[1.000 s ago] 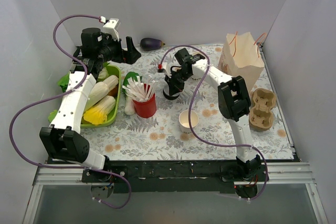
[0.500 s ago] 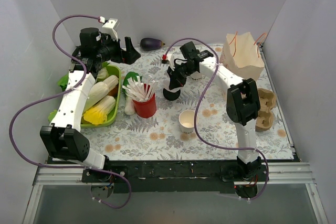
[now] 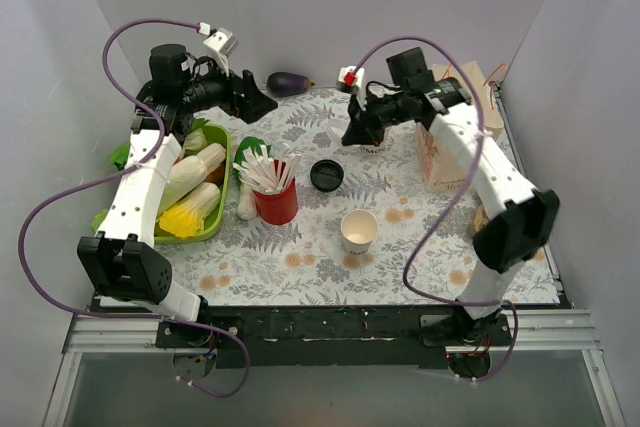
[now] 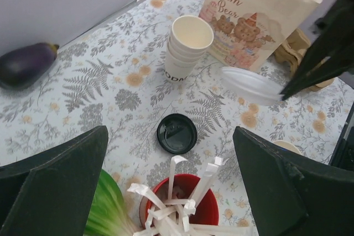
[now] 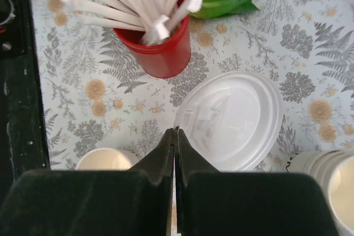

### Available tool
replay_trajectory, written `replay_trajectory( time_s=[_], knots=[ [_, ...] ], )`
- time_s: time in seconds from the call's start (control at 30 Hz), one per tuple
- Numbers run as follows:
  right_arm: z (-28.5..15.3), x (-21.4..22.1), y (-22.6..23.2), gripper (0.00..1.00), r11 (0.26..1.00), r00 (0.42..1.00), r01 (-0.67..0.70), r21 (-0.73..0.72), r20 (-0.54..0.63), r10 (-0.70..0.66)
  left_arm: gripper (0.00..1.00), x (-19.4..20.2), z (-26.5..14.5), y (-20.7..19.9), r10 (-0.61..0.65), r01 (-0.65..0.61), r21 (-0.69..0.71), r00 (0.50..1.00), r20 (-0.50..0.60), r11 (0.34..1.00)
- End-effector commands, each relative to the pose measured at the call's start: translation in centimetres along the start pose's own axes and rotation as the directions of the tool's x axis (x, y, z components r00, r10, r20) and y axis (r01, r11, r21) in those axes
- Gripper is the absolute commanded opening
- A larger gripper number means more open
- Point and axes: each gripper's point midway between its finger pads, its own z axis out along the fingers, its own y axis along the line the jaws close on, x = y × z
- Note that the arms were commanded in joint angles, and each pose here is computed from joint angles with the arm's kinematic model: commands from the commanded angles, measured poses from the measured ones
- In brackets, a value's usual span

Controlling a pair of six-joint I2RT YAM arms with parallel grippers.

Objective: Pack the takeout coffee

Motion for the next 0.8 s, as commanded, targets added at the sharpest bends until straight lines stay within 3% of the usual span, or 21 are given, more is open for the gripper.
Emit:
replay_trajectory(
  time_s=[0.0, 0.07, 0.2, 0.33, 0.43, 0.57, 0.77],
  knots=[
    [-4.6, -1.1, 5.2, 0.01, 0.999, 0.999, 0.032, -0.018, 0.036, -0.032, 0.98, -3.0, 0.5, -3.0, 0.103, -0.113, 0.152, 0.992, 0.072, 0.982],
    [-5.6, -0.6, 6.5, 0.01, 1.000, 0.999, -0.010, -0.025, 0.040, 0.011, 0.98, -2.9, 1.4, -4.2, 0.130, -0.142, 0.193, 0.989, 0.071, 0.971],
    [-7.0, -0.3, 8.5, 0.01, 0.965, 0.966, -0.229, -0.126, 0.091, 0.241, 0.98, -1.9, 2.6, -7.4, 0.229, -0.237, 0.262, 0.971, 0.060, 0.935],
    [-7.4, 0.8, 10.1, 0.01, 0.950, 0.954, -0.260, -0.176, 0.105, 0.280, 0.98, -0.4, 2.8, -10.0, 0.266, -0.264, 0.311, 0.963, 0.039, 0.913],
    [-8.1, 1.2, 10.9, 0.01, 0.884, 0.896, -0.380, -0.273, 0.128, 0.425, 0.98, 1.7, 3.2, -11.4, 0.281, -0.264, 0.343, 0.960, 0.001, 0.901],
    [-10.1, 1.0, 11.1, 0.01, 0.836, 0.837, -0.405, -0.371, 0.218, 0.503, 0.98, 3.0, 4.0, -13.0, 0.302, -0.260, 0.364, 0.951, -0.062, 0.894],
    [-9.7, 2.2, 12.4, 0.01, 0.771, 0.800, -0.416, -0.482, 0.210, 0.563, 0.98, 6.3, 5.4, -15.7, 0.361, -0.274, 0.429, 0.923, -0.134, 0.861]
  ],
)
